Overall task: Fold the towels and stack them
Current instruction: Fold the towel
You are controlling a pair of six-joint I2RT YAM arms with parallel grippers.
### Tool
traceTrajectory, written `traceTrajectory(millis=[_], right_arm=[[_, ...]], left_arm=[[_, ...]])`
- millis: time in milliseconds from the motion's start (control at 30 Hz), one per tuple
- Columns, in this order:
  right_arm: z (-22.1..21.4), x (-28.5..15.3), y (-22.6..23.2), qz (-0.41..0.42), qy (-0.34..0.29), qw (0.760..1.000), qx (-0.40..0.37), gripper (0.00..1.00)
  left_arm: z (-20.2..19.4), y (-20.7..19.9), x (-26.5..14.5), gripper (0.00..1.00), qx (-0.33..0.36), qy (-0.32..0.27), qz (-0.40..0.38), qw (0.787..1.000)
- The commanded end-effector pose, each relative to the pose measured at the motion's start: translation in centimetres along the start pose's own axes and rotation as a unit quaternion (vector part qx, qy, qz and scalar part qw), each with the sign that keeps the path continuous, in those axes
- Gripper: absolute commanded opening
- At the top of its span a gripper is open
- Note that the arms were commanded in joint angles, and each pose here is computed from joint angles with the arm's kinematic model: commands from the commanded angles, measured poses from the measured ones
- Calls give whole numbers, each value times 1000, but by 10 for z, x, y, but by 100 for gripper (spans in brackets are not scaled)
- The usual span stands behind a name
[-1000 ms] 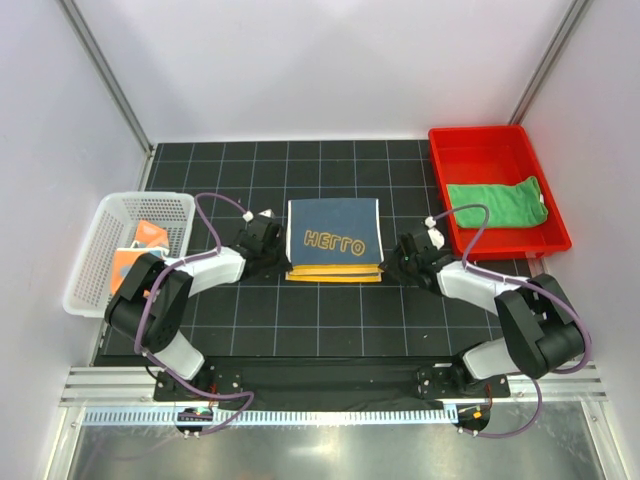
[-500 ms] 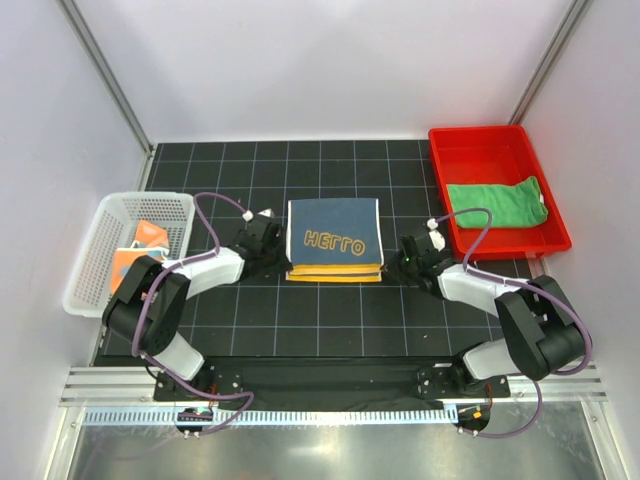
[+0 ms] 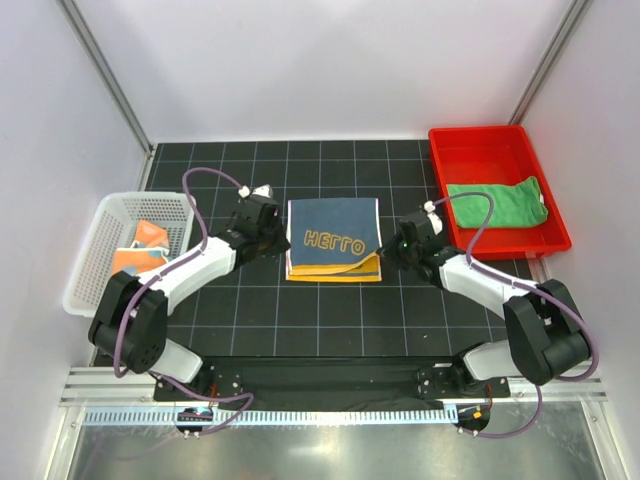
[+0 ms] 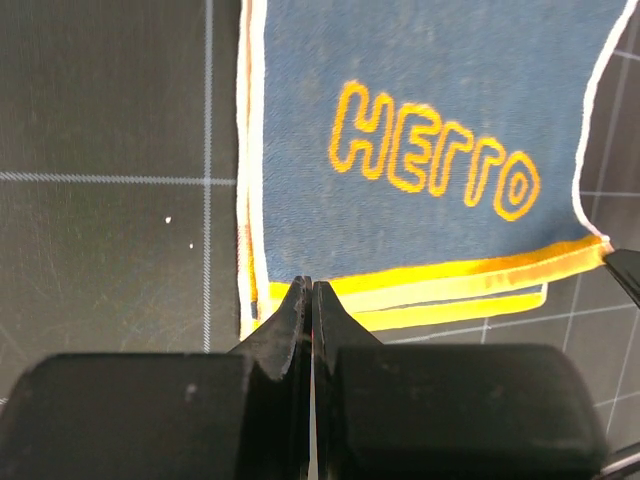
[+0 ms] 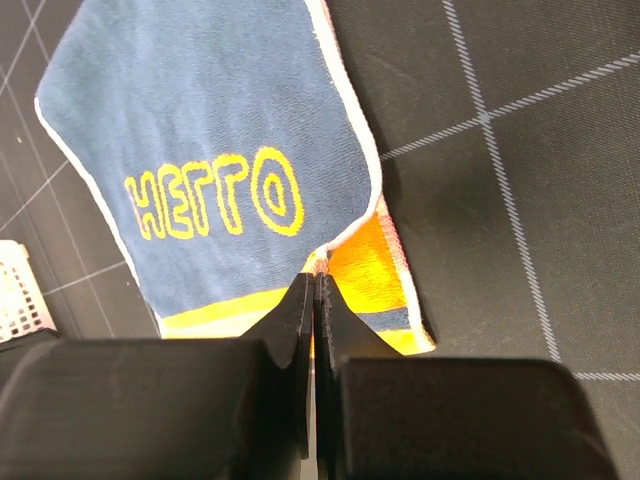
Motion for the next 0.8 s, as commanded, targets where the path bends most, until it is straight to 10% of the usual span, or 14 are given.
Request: traceTrajectory(millis=[0,233,767], right_arm=[[12,-9,10,15,-14,1000,-7,1],[13,-8,18,40,-12,999,1,1],[52,12,52,62,-54,997,3,1]], left_arm=[[3,-4,-11,2,26,2,-4,1000],[-22,12,3,35,25,44,0,999],[-43,25,15,50,1,70,5,998]])
Point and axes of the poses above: each gripper's point midway between its finger pads, its own x axis out along the fingers, its own y axis along the line the jaws close on, z = x × y, the point moved 5 cm from there along -x, back along the fingers, and after that the axes turned 15 degrees about -x, right-handed, at the moved point
